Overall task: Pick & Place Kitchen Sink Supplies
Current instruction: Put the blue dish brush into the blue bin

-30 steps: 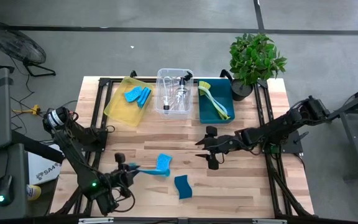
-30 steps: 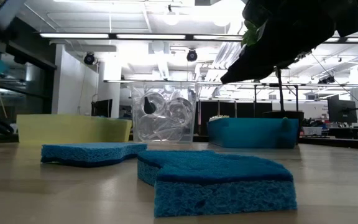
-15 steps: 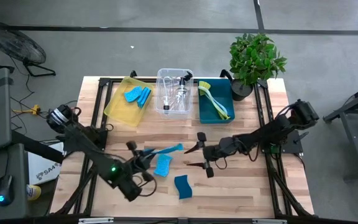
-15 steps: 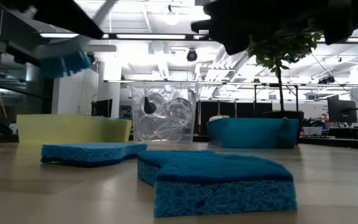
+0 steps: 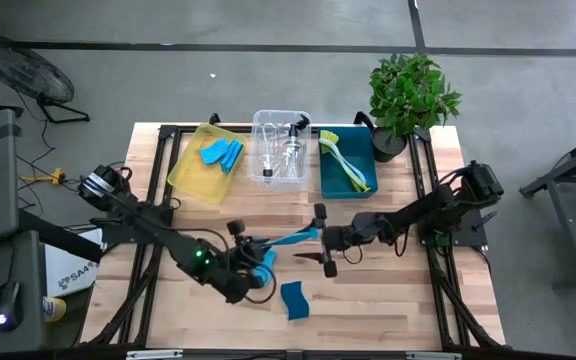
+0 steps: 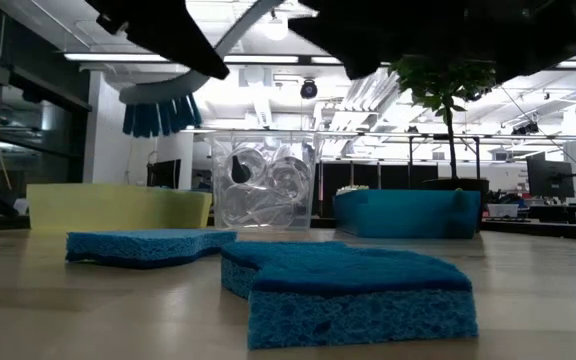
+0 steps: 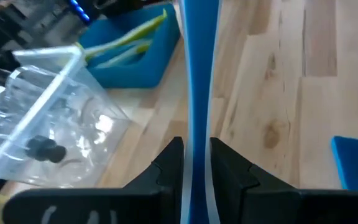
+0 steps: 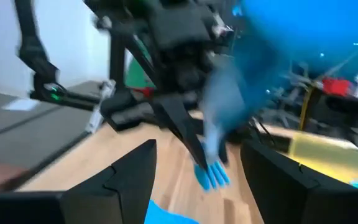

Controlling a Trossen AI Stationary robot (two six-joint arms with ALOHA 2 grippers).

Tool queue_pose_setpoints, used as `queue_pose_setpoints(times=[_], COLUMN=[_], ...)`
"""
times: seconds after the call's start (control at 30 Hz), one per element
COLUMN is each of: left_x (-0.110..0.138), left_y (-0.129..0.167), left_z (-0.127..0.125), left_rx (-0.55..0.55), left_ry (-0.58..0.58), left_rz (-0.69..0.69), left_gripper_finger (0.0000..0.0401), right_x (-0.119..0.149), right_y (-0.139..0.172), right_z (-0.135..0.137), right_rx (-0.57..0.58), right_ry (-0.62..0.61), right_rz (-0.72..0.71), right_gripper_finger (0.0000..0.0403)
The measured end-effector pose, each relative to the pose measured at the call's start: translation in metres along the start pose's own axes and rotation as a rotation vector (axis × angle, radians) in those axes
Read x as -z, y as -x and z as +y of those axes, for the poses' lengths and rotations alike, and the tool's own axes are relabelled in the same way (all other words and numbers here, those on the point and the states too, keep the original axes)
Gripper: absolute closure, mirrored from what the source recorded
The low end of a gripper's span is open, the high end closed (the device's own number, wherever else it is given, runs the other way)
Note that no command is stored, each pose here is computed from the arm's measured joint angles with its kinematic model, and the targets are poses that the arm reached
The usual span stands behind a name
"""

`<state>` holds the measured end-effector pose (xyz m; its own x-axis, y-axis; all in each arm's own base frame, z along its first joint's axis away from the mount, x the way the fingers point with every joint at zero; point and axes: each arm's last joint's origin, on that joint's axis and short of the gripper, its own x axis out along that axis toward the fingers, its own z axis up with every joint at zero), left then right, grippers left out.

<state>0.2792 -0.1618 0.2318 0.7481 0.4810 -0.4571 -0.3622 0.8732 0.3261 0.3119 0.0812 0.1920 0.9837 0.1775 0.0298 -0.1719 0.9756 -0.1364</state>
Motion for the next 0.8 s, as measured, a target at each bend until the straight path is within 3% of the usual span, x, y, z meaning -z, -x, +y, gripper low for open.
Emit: queue_pose_setpoints(times=[0.27, 0.53, 0.8], left_x=[0.001, 0.009, 0.015], left_y=[-0.006, -0.005, -0.005], left_z=[0.002, 0.005, 0.006], left_rx=[0.069, 0.078, 0.094], left_ry=[-0.003, 0.011, 0.040], left_rz=[0.062, 0.138, 0.203], left_gripper_finger=[0.0350, 0.0351, 0.0351], right_x=[0.003, 0.006, -0.034], right_y=[0.000, 0.012, 0.046], right_z=[0.000, -0.002, -0.015], right_rx=[-0.023, 0.009, 0.079], right_ry=[-0.004, 0.026, 0.028], right_rz=[0.031, 0.277, 0.444], right_gripper_finger=[0.0176, 0.0176, 0.0176])
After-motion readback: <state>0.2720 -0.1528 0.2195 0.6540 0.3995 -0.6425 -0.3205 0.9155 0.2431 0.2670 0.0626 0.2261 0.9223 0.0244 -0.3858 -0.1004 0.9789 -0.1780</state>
